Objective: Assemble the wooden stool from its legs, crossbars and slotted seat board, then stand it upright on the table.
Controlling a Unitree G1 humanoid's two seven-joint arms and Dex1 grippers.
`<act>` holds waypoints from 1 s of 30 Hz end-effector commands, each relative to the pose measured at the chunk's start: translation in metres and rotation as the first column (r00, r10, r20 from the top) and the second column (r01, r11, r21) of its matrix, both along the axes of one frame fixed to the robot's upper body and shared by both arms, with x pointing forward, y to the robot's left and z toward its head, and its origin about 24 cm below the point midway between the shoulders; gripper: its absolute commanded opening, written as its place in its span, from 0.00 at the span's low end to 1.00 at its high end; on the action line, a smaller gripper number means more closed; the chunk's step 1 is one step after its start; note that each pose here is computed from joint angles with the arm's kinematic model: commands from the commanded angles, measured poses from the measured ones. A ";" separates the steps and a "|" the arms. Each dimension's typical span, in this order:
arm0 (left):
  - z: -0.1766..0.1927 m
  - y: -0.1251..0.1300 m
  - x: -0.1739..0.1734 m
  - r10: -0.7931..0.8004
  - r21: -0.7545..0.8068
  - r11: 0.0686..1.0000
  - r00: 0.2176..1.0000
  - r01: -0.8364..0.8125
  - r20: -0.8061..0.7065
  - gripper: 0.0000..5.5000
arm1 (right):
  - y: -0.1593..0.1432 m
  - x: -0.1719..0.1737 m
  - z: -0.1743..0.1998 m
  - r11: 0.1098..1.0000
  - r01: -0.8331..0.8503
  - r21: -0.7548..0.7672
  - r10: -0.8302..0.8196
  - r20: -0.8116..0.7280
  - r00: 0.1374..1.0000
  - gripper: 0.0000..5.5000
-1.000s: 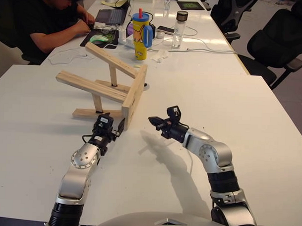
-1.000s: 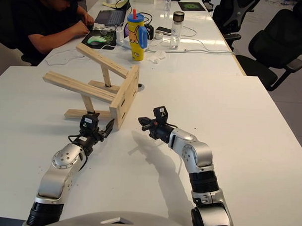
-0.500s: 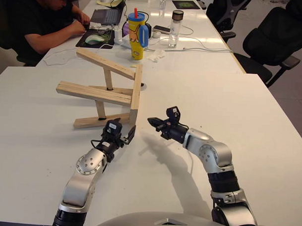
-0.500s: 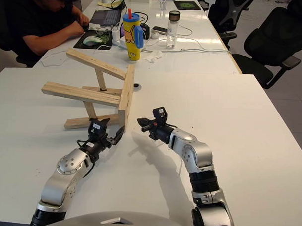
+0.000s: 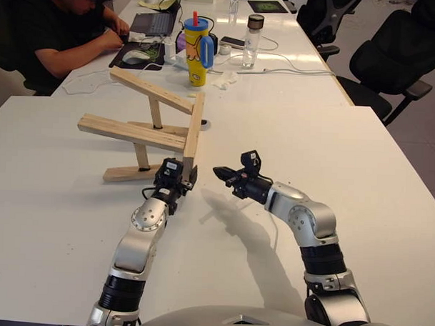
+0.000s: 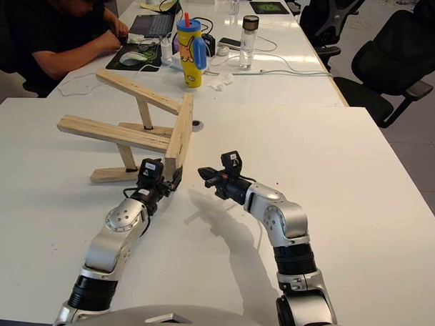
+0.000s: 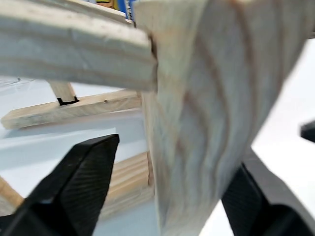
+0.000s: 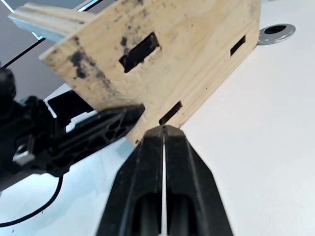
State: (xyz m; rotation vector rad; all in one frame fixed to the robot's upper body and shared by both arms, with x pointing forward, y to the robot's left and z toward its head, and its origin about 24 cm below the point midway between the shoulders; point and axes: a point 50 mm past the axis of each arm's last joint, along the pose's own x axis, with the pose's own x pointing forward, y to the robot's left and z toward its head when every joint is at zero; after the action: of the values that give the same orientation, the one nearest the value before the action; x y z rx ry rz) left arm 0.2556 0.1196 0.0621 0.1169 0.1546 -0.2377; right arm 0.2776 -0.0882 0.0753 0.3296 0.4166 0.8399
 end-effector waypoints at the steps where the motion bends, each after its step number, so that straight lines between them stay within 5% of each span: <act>1: 0.006 0.001 0.011 0.039 -0.017 0.999 0.999 -0.039 0.010 0.48 | 0.001 0.003 0.003 1.000 -0.003 -0.003 0.003 0.004 1.000 0.00; 6: 0.045 -0.007 0.024 0.057 -0.299 0.953 0.997 -0.038 0.057 0.32 | -0.004 0.005 0.002 0.999 0.044 0.000 -0.044 0.002 0.999 0.00; 11: 0.098 0.008 0.043 0.104 -0.656 0.754 0.992 -0.035 0.066 0.29 | -0.011 0.007 0.001 0.993 0.113 0.029 -0.113 -0.013 0.993 0.00; 13: 0.115 0.016 0.052 0.114 -0.779 0.626 0.993 -0.041 0.040 0.29 | -0.012 0.007 0.000 0.991 0.131 0.034 -0.131 -0.016 0.991 0.00; 16: 0.144 0.042 0.066 0.173 -0.951 0.307 0.985 -0.046 0.009 0.29 | -0.011 0.008 0.001 0.988 0.145 0.043 -0.144 -0.019 0.989 0.00; 21: 0.164 0.105 0.072 0.319 -0.997 -0.034 0.945 -0.064 -0.072 0.29 | -0.010 0.009 0.003 0.986 0.156 0.059 -0.155 -0.022 0.988 0.00; 26: 0.144 0.152 0.072 0.421 -0.971 -0.186 0.881 -0.149 -0.216 0.26 | -0.013 0.012 0.003 0.983 0.175 0.053 -0.174 -0.018 0.985 0.00; 30: 0.117 0.165 0.072 0.428 -0.959 -0.110 0.859 -0.260 -0.282 0.24 | -0.011 0.014 0.004 0.984 0.170 0.053 -0.169 -0.013 0.985 0.00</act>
State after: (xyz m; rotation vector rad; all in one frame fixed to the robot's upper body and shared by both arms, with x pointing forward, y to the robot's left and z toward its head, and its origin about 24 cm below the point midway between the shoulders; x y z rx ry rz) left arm 0.3258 0.2829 0.1914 -1.5206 -0.2307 0.2784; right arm 0.2874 -0.1028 0.0728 0.4205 0.3907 0.6729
